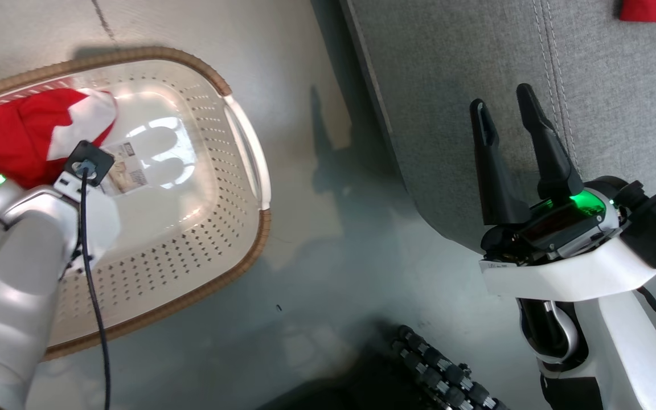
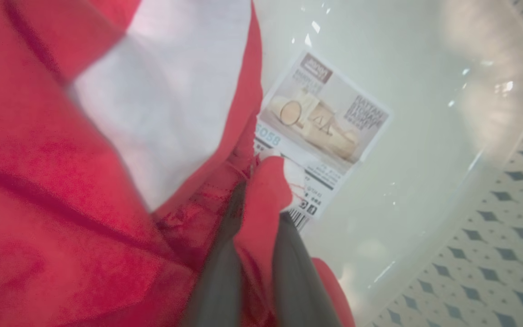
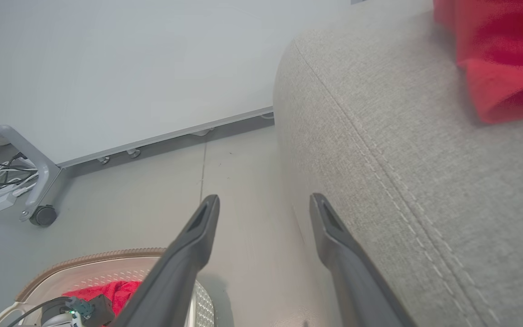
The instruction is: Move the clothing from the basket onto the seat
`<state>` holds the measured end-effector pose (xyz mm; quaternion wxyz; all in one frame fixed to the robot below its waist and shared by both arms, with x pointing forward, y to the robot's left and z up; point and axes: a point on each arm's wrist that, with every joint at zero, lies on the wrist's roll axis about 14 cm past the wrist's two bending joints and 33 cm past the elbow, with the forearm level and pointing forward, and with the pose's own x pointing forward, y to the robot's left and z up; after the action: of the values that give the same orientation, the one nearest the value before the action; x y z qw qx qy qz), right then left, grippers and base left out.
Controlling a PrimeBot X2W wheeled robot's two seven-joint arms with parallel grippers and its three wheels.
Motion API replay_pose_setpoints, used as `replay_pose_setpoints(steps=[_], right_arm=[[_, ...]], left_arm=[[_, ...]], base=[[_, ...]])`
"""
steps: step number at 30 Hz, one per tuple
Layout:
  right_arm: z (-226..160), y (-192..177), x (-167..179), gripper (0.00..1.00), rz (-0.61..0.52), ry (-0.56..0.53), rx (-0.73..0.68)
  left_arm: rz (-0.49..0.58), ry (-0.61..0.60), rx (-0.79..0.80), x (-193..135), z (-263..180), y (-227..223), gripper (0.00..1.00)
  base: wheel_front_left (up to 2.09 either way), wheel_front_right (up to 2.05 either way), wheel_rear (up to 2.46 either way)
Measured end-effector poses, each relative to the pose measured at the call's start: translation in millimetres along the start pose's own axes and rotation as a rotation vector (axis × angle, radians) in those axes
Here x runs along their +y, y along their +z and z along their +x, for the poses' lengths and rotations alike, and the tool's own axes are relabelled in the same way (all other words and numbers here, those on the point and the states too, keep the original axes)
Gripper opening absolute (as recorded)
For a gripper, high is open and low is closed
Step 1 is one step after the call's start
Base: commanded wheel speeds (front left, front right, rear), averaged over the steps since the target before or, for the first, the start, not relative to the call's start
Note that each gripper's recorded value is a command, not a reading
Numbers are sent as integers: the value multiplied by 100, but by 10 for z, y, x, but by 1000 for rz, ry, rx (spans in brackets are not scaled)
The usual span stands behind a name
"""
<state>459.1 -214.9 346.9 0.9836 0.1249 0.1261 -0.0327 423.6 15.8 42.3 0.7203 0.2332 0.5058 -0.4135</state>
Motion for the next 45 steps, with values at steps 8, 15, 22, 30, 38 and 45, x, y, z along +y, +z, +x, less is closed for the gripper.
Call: replay_pose_setpoints(steps=[8, 15, 22, 30, 38, 45], right_arm=[[50, 113, 108, 100, -28, 37, -38], [29, 228, 222, 100, -58, 67, -68], [8, 365, 392, 100, -89, 109, -98], [-113, 640, 561, 100, -130, 141, -127], [-405, 986, 756, 100, -148, 177, -168], [-676, 1258, 914, 100, -156, 213, -218]], left_arm=[[-207, 33, -304, 27, -351, 561, 0], [-352, 50, -501, 25, -841, 960, 0], [-444, 146, -732, 229, -1598, 1277, 0], [-466, 242, -922, 236, -2471, 1424, 0], [-461, 364, -1128, 242, -3474, 1506, 0], [-430, 452, -1306, 180, -4283, 1542, 0]], base=[[0, 0, 0], [0, 0, 0], [0, 0, 0], [0, 0, 0], [0, 0, 0], [0, 0, 0]])
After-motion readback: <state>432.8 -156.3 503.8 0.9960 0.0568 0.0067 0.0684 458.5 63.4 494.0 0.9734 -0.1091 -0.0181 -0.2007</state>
